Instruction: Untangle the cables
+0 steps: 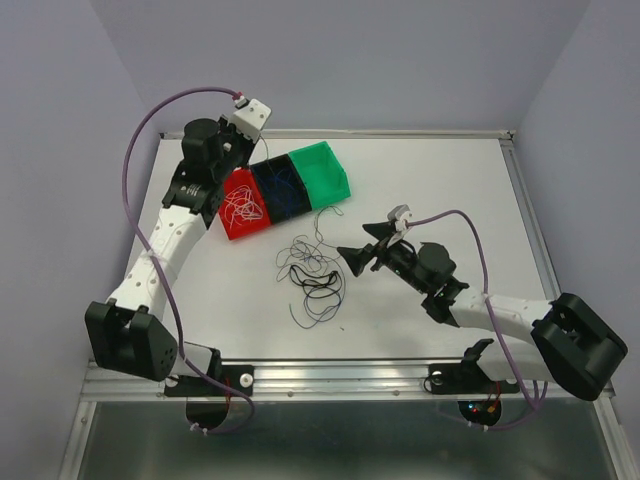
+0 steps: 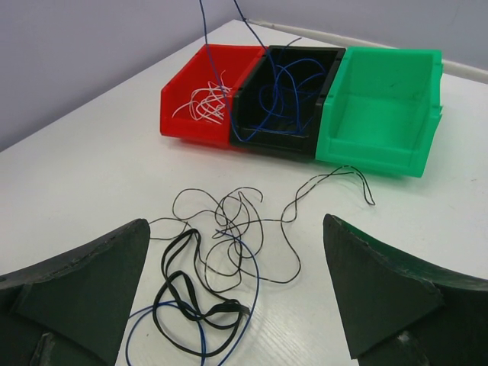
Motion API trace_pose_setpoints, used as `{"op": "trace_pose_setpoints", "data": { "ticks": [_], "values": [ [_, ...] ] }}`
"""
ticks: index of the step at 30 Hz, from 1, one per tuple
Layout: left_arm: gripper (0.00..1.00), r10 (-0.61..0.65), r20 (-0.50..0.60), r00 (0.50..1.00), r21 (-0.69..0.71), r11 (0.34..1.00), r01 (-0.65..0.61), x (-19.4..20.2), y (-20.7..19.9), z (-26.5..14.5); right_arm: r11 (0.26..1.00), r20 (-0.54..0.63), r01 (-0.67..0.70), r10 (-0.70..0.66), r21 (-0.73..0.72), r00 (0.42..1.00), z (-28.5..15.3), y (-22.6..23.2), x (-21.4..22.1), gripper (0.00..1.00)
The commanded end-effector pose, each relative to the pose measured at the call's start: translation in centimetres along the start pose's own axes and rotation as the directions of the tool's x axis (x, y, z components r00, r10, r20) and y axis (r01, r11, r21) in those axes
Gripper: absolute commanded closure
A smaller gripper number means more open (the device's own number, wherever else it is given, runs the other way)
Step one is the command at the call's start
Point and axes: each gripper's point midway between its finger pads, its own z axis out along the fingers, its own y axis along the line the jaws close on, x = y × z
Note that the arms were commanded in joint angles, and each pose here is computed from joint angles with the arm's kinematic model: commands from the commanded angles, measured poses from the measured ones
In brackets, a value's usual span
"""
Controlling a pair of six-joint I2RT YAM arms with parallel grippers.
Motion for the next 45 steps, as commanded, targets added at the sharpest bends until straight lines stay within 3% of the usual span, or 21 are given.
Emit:
{"op": "trace_pose_setpoints", "data": {
  "ticks": [1,12,34,45],
  "values": [
    [1.0,0.056,0.067,0.996,-0.105,0.993,-0.048,-2.5,3.0,1.6,1.0,0.118,0.023,-0.022,-0.006,0.993,0.7,0.3,-3.8,0.0],
    [1.0,0.1,0.011,0.995,-0.209,0.973,-0.096,-1.3,6.6,6.3,1.0,0.123,0.016,-0.016,0.0,0.992,-0.2,0.2,-3.3,0.0],
    [1.0,0.119,0.078,0.99,-0.242,0.965,-0.097,-5.5,9.4,1.6,1.0,0.122,0.01,-0.01,-0.002,0.992,-0.4,0.2,-3.1,0.0],
    [1.0,0.118,0.038,0.992,-0.229,0.968,-0.106,-2.8,9.5,3.0,1.0,0.137,0.004,-0.003,-0.007,0.991,-1.1,0.3,-3.5,0.0]
  ]
}}
